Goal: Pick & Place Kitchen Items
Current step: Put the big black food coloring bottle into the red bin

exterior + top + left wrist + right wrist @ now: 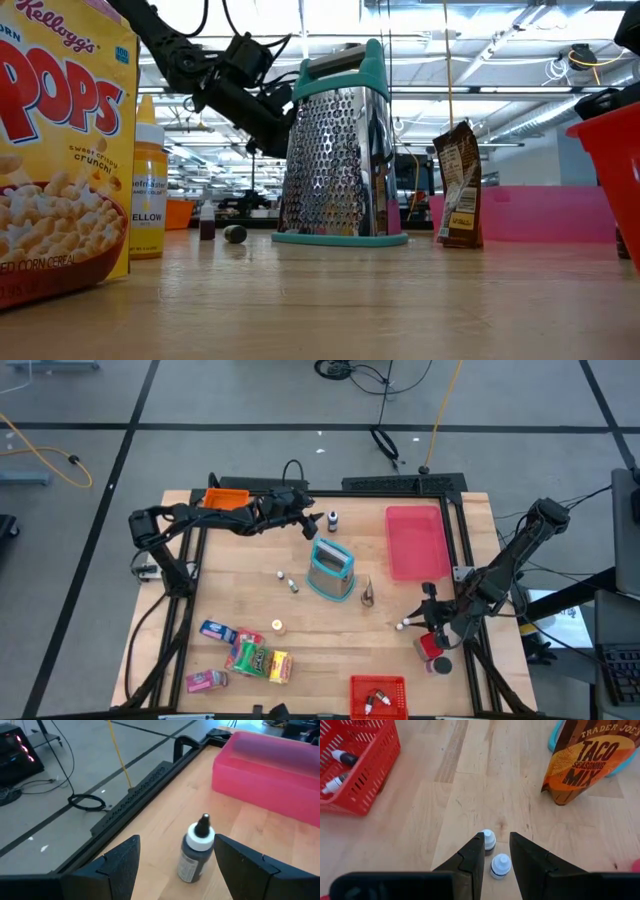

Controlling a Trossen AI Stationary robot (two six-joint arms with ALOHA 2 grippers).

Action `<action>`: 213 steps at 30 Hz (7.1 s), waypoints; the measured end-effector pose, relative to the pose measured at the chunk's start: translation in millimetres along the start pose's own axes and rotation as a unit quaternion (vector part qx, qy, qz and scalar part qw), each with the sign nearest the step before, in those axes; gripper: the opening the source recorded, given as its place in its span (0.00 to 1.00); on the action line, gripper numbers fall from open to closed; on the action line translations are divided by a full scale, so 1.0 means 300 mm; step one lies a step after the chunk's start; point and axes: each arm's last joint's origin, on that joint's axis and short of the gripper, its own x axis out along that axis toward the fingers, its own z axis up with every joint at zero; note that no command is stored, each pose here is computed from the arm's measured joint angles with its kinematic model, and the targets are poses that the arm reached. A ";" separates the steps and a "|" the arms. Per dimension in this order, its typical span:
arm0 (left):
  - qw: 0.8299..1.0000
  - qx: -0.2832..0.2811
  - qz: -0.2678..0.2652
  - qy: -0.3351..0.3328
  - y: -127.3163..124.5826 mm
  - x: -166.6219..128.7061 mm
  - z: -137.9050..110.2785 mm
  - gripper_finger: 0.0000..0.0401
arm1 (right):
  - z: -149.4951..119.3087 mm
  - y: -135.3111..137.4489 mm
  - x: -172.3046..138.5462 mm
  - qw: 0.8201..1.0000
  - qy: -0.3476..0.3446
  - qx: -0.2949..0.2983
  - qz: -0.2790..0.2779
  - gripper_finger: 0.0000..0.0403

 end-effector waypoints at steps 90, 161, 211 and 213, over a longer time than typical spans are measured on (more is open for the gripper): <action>0.999 0.022 -0.038 0.015 -0.003 0.304 -0.071 0.64 | 0.001 0.001 0.000 1.000 -0.001 -0.003 0.002 0.22; 0.959 0.072 -0.145 0.232 0.285 0.395 0.004 0.64 | 0.007 -0.017 0.031 0.998 -0.037 0.043 0.009 0.21; 0.955 0.096 -0.190 0.207 -0.145 -0.201 0.426 0.02 | 0.247 -0.436 0.023 0.975 -0.094 0.127 -0.157 0.21; 0.954 0.107 -0.183 0.212 -0.178 -0.228 0.426 0.04 | 0.265 -0.471 0.032 0.974 -0.086 0.132 -0.163 0.21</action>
